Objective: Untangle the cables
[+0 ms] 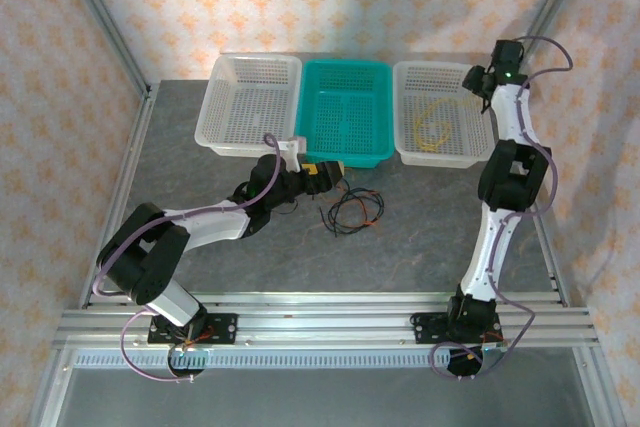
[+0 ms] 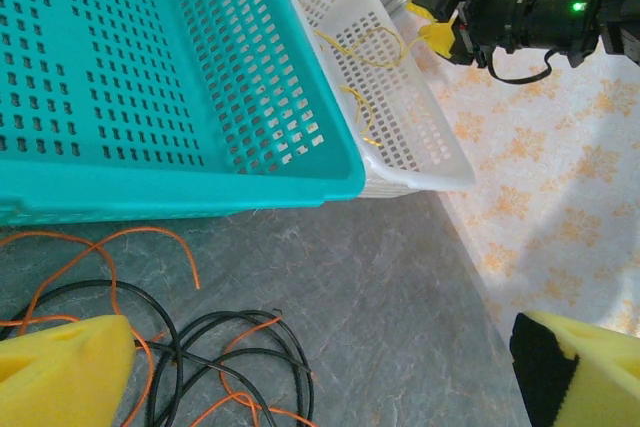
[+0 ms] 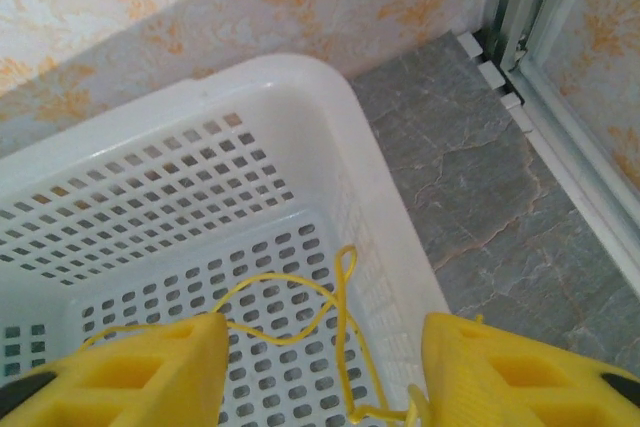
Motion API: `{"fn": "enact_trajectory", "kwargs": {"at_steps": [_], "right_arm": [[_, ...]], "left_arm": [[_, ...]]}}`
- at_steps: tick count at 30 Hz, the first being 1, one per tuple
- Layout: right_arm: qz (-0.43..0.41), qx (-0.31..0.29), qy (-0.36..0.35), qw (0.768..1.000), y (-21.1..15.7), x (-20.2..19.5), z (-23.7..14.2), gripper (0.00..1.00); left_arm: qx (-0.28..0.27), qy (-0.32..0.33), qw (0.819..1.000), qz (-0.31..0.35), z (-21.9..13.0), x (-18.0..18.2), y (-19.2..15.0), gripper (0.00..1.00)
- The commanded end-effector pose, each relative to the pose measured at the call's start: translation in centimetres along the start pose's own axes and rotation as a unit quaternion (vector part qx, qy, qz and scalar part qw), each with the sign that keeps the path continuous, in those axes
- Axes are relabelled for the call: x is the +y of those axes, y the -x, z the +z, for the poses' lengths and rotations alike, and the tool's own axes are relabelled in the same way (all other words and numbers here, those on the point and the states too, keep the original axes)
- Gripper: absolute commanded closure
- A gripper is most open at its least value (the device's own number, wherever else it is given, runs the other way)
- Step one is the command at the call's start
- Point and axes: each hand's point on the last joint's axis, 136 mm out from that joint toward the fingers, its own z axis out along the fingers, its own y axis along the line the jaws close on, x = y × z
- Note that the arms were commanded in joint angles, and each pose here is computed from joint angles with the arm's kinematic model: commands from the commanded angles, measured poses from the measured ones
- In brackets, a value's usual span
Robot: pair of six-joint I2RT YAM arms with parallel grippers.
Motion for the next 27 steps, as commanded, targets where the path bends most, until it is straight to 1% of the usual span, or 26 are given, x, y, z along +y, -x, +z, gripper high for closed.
{"fn": "enact_trajectory", "kwargs": {"at_steps": [1,5,10,16,20,22,25,27], "right_arm": [[-0.015,-0.004,-0.026,1.0,0.4,-0.4,-0.4,0.52],[-0.026,-0.007,-0.034,0.999,0.4,0.0,-0.5,0.59],[-0.04,-0.015,-0.034,0.999,0.6,0.6,-0.7,0.74],[-0.048,-0.017,-0.02,0.998,0.5,1.6,-0.4,0.87],[-0.073,-0.012,-0.011,0.997,-0.1,3.1,-0.2,0.92],[-0.092,-0.011,-0.017,0.996,-0.6,3.9,-0.2,0.92],[-0.112,-0.017,-0.044,0.993,-0.9,4.6,-0.3,0.93],[-0.122,-0.025,-0.076,0.989,-0.8,4.6,-0.4,0.95]], "left_arm": [[-0.007,-0.019,1.0,0.004,0.3,-0.8,0.8,0.03],[-0.006,-0.019,1.0,0.002,0.4,-0.7,0.7,0.03],[-0.003,-0.022,1.0,0.001,0.5,-0.7,0.5,0.03],[0.001,-0.019,1.0,0.001,0.4,-0.5,0.2,0.04],[0.002,-0.019,1.0,0.001,0.4,-0.5,0.1,0.04],[0.002,-0.02,1.0,0.0,0.4,-0.5,0.1,0.04],[0.003,-0.02,1.0,0.0,0.4,-0.5,0.1,0.04],[0.004,-0.018,1.0,0.001,0.3,-0.5,0.0,0.04]]}}
